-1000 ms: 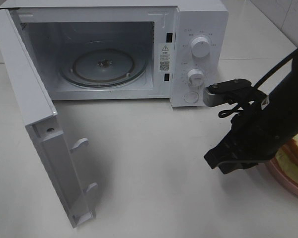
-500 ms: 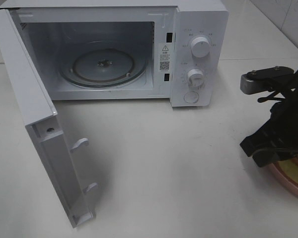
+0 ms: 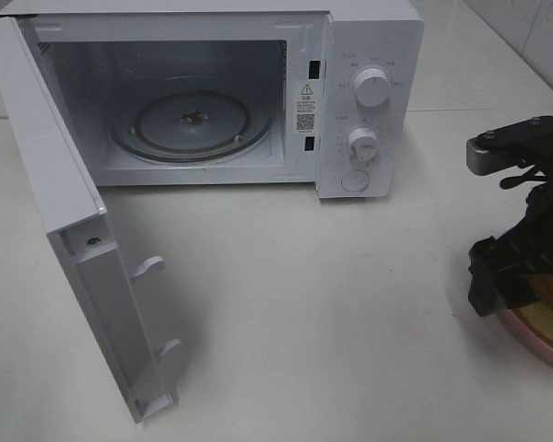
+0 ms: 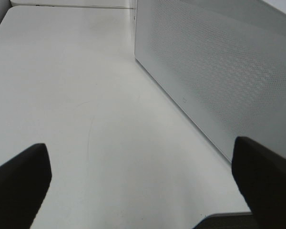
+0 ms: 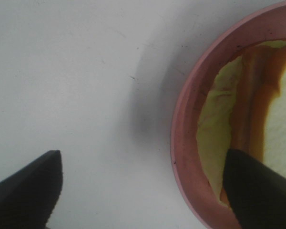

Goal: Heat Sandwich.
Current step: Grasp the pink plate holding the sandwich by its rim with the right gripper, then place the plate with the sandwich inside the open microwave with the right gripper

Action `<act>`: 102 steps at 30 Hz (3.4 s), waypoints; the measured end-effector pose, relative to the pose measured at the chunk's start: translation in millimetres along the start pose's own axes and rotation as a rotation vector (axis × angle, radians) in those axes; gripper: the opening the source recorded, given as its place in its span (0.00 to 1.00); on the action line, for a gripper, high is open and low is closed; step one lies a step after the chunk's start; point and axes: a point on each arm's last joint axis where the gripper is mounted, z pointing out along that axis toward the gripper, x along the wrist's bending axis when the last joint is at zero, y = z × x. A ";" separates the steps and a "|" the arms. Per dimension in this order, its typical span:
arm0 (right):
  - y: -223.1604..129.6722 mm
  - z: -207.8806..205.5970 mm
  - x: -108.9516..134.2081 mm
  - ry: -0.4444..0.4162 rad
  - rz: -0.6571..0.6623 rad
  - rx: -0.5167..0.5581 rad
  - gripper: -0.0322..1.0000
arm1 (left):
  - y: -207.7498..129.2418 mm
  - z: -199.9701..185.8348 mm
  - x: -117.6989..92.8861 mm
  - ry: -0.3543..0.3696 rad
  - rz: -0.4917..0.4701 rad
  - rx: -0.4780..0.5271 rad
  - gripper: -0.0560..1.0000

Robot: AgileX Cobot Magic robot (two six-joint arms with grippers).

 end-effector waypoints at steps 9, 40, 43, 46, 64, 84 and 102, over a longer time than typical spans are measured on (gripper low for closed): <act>3.0 5.5 -1.3 -0.011 0.014 -0.004 0.96 | 0.0 0.0 0.0 0.000 0.000 0.000 0.97; 9.5 81.1 -4.5 -0.073 0.044 0.184 0.89 | 0.0 0.0 0.0 0.000 0.000 0.000 0.97; 9.9 82.2 -4.3 -0.072 0.043 0.183 0.89 | 0.0 0.0 0.0 0.000 0.000 0.000 0.97; 11.3 82.7 -4.1 -0.070 0.043 0.167 0.88 | 0.0 0.0 0.0 0.000 0.000 0.000 0.97; 11.9 82.8 -4.1 -0.069 0.043 0.160 0.71 | 0.0 0.0 0.0 0.000 0.000 0.000 0.97; 11.6 82.5 -5.8 -0.081 0.028 0.163 0.05 | 0.0 0.0 0.0 0.000 0.000 0.000 0.97; 11.5 77.4 -7.4 -0.139 0.024 0.222 0.05 | 0.0 0.0 0.0 0.000 0.000 0.000 0.97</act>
